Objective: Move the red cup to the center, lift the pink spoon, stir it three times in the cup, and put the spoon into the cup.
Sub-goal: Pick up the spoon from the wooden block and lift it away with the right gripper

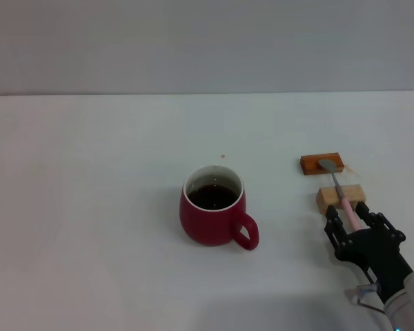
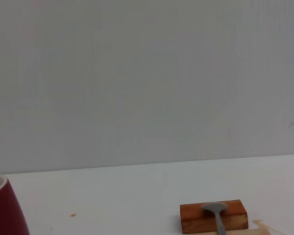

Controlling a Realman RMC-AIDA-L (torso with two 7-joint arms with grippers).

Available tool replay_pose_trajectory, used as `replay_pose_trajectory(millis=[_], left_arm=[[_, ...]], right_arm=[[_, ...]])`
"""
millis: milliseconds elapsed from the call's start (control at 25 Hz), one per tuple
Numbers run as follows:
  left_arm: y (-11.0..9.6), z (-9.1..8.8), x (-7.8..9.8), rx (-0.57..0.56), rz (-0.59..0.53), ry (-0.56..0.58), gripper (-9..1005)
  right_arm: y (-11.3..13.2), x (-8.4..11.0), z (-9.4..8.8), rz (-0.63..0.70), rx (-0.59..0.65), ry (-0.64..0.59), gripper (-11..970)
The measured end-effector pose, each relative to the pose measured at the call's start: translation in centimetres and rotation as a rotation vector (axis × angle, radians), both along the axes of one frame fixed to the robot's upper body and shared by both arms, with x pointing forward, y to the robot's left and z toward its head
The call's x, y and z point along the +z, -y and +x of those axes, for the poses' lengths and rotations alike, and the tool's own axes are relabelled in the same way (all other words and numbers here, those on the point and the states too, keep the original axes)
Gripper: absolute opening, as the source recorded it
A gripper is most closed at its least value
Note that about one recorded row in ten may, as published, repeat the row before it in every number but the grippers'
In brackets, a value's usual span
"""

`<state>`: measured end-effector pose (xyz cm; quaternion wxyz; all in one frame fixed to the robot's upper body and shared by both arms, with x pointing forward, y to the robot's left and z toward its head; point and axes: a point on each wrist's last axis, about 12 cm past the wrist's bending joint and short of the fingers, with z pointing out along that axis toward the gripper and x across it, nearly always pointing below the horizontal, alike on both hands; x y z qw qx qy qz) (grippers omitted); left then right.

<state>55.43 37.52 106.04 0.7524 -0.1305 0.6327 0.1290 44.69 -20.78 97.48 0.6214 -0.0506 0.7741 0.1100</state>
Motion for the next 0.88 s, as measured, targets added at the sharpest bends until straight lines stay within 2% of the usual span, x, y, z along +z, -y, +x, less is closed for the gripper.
replay_pose_trajectory(millis=[280, 520, 880], left_arm=[[-0.09, -0.03, 0.01, 0.004, -0.001, 0.001, 844], [-0.31, -0.13, 0.02, 0.013, -0.003, 0.003, 844], [-0.34, -0.2, -0.01, 0.014, -0.002, 0.003, 844]], right_arm=[[-0.2, 0.09, 0.11, 0.003, 0.006, 0.003, 526], [-0.22, 0.09, 0.09, 0.005, 0.004, 0.002, 412], [-0.17, 0.08, 0.1, 0.006, 0.0, 0.002, 416]])
